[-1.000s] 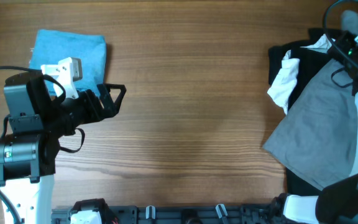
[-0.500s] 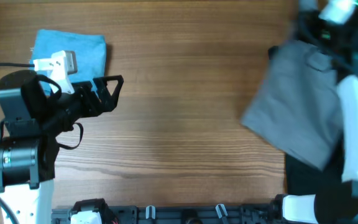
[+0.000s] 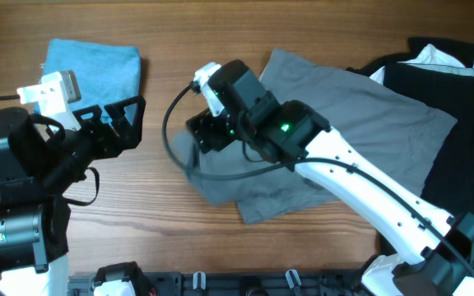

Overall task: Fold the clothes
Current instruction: 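Pull the grey shorts with the right gripper to the table center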

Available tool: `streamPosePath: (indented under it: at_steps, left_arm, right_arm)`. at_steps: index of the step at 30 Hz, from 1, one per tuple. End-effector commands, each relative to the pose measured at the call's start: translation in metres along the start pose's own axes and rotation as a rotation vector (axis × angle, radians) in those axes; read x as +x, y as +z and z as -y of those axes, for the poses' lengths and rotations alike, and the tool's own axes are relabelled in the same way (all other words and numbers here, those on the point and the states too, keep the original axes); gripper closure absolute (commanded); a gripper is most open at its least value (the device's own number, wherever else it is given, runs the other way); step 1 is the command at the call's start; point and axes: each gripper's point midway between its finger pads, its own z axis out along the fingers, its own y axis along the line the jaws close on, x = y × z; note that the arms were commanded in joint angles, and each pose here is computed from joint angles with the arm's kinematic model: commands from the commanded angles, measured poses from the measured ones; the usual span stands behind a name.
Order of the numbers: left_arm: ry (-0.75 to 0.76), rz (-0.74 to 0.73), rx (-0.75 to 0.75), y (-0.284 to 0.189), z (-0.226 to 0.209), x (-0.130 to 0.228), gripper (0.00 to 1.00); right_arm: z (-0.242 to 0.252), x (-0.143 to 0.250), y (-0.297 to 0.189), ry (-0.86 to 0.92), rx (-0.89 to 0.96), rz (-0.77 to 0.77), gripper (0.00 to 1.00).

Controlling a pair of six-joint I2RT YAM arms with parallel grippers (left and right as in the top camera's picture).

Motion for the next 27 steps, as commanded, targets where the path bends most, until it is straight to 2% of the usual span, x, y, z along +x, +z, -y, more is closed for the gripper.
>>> streamPosePath:
  at_steps: [1,6,12,15,19,21,22,23,24,25,27]
  left_arm:
    - [0.008,0.018,-0.005,-0.005,0.002,-0.005,0.0]
    - [0.057,-0.029,0.012,0.005,0.01,0.005,0.01]
    - [0.13,-0.251,-0.146,0.069,-0.009,0.05,0.01]
    - [0.171,-0.372,-0.098,0.111,0.006,0.079,0.0]
    - [0.189,-0.4,-0.023,0.153,0.02,0.092,0.02]
    - [0.193,-0.422,-0.044,0.175,0.013,0.101,0.23]
    - [0.187,-0.443,-0.043,0.185,0.01,0.108,0.37]
    - [0.181,-0.468,-0.04,0.196,0.007,0.116,0.66]
    - [0.177,-0.486,-0.044,0.206,0.003,0.123,0.81]
    - [0.169,-0.499,-0.051,0.217,-0.002,0.129,0.93]
    - [0.136,-0.511,-0.053,0.239,-0.008,0.141,0.96]
  right_arm:
    - [0.065,-0.015,-0.023,0.095,0.196,0.06,0.14]
    - [0.116,-0.015,-0.058,0.237,0.219,0.09,0.15]
    - [0.143,-0.016,-0.094,0.346,0.181,0.144,0.15]
    - [0.15,-0.015,-0.105,0.395,0.17,0.159,0.15]
    - [0.155,-0.004,-0.107,0.436,0.178,0.126,0.15]
    - [0.156,0.002,-0.107,0.447,0.183,0.103,0.15]
    - [0.156,0.004,-0.107,0.45,0.184,0.093,0.14]
    - [0.156,0.007,-0.106,0.453,0.184,0.083,0.15]
    - [0.156,0.008,-0.106,0.454,0.185,0.077,0.15]
    - [0.156,0.009,-0.106,0.455,0.185,0.072,0.15]
    - [0.155,0.01,-0.106,0.456,0.185,0.069,0.14]
